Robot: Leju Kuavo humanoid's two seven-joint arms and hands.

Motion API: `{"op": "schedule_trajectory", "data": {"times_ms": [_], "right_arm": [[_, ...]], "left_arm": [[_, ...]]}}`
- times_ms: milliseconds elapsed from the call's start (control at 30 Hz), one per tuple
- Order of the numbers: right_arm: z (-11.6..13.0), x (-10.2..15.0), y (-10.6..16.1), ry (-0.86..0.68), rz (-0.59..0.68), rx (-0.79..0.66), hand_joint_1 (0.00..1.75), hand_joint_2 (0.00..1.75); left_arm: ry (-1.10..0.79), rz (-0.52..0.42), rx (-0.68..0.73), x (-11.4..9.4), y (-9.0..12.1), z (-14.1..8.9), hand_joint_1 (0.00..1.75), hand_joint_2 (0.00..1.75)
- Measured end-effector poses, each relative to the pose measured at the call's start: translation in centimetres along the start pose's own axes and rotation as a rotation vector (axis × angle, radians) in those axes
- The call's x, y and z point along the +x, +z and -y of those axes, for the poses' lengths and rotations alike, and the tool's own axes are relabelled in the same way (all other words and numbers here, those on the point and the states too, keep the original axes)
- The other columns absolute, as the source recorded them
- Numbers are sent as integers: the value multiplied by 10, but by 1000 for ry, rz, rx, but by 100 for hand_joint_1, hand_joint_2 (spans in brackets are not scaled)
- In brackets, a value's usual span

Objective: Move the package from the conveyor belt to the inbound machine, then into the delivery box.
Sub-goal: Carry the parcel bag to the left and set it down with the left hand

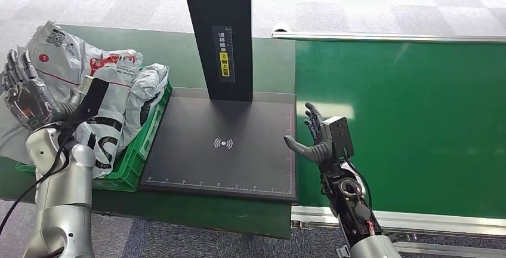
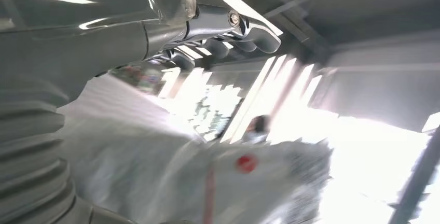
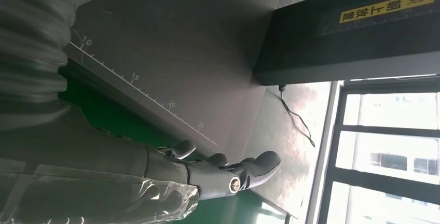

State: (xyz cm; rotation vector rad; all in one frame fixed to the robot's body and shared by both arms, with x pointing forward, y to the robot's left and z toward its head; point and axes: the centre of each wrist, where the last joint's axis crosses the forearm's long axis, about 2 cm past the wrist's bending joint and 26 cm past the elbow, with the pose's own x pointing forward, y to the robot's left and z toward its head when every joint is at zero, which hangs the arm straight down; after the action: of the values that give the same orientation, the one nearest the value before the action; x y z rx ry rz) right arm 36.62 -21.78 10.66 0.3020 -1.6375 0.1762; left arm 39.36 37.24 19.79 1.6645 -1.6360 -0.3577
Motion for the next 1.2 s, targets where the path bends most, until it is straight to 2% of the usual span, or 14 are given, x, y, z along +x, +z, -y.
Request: {"op": "schedule_trajectory", "data": {"times_ms": [67,133,300,433,533,633,700,900,1067,1200], "right_arm": [[0,0,0,0,2,-1,0,175],[-1,-1,1,0,4,-2,0,175],[-1,-4,4,3,16,-14,0,175],[-1,-5,8,6,40,-18,0,175],[0,-4,9,9,63,-20,0,175],[3,0,10,8,85,-20,0,175],[7,2,11,7,97,-20,0,175],[17,6,13,8,115,-19,0,175],[20,6,13,11,123,-8,0,175],[21,7,12,14,128,0,0,175]], "left_arm": [[57,88,91,2,-5,-11,0,175],[93,121,171,3,-6,-20,0,175],[221,36,330,9,1,-32,0,175],[345,-10,417,22,11,-38,0,175],[466,-3,443,41,19,-40,0,175],[732,-23,445,66,28,-39,0,175],[921,8,409,84,33,-41,0,175],[1306,214,203,119,51,-50,0,175],[1585,386,-152,139,76,-48,0,175],[1681,385,-427,145,90,-38,0,175]]}}
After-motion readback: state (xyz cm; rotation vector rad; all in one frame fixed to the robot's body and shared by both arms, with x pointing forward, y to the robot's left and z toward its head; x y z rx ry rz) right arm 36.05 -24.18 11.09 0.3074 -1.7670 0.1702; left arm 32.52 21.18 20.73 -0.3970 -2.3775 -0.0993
